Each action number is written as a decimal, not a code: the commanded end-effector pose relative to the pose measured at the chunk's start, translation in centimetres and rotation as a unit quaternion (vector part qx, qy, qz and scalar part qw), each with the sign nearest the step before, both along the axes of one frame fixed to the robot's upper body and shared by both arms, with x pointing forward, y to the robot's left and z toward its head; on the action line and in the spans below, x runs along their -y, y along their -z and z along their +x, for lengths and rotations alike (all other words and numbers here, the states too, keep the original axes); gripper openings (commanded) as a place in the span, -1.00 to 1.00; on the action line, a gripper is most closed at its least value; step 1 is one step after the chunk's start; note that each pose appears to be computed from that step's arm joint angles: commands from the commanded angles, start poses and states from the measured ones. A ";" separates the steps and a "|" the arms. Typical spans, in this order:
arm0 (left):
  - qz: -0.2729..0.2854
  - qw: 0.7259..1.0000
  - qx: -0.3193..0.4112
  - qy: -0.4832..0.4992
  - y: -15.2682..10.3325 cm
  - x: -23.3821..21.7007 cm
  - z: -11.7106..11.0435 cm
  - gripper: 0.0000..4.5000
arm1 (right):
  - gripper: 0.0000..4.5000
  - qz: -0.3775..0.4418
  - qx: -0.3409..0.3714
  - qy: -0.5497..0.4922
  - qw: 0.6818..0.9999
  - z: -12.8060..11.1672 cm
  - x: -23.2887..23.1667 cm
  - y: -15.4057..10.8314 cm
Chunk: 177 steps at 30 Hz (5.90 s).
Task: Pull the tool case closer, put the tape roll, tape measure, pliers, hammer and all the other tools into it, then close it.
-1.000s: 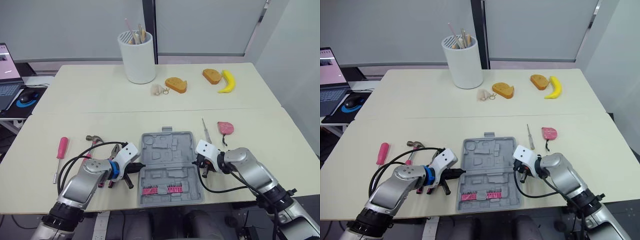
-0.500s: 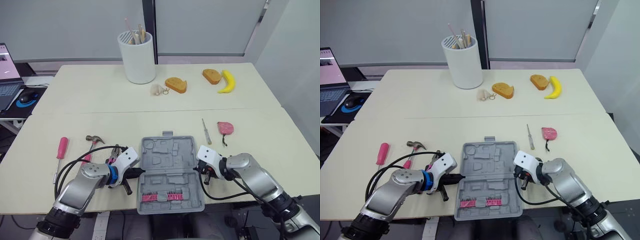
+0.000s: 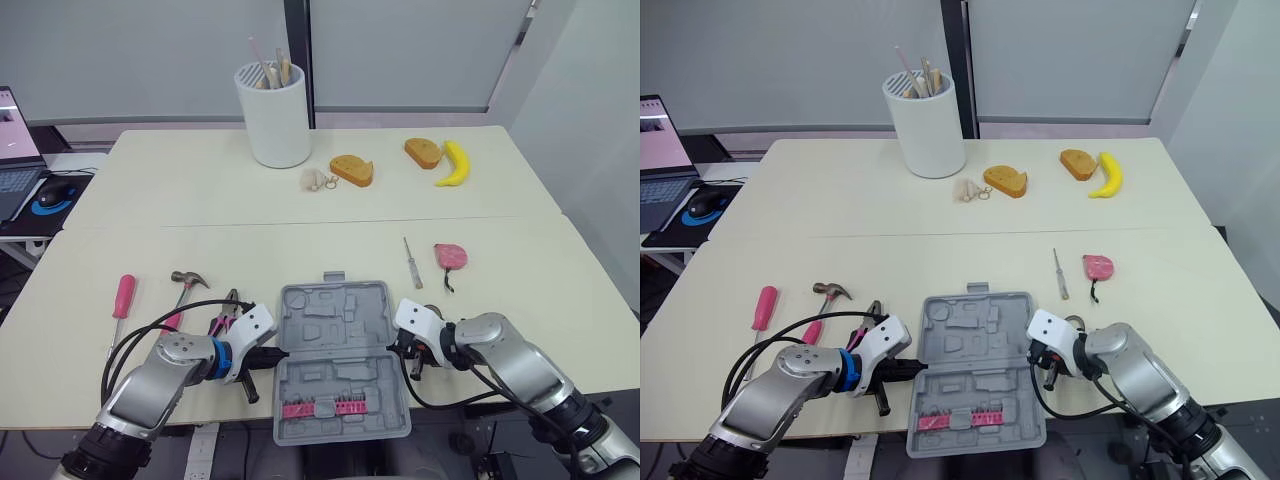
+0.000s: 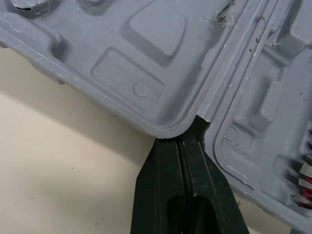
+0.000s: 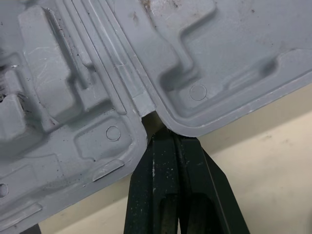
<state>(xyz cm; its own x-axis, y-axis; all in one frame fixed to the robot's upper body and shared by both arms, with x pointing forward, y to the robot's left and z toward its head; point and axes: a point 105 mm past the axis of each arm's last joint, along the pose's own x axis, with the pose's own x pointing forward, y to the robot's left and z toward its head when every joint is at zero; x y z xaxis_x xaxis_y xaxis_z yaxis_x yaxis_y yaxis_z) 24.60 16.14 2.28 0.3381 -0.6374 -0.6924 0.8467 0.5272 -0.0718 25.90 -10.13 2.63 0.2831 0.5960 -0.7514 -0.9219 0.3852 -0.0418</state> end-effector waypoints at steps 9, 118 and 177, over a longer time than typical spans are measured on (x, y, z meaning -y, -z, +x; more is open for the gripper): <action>-0.015 0.999 -0.018 0.029 0.5 1.3 -1.0 -1.00 | -0.99 0.022 -0.017 -0.020 0.999 -1.4 -1.5 0.3; -0.153 0.934 0.176 0.272 -14.5 1.7 -2.9 1.00 | 0.59 0.028 0.173 0.103 0.979 2.2 6.1 -2.8; -0.060 0.971 0.212 0.096 -12.3 -8.7 -0.3 1.00 | -1.00 0.123 0.078 -0.101 0.984 4.8 -13.9 -6.9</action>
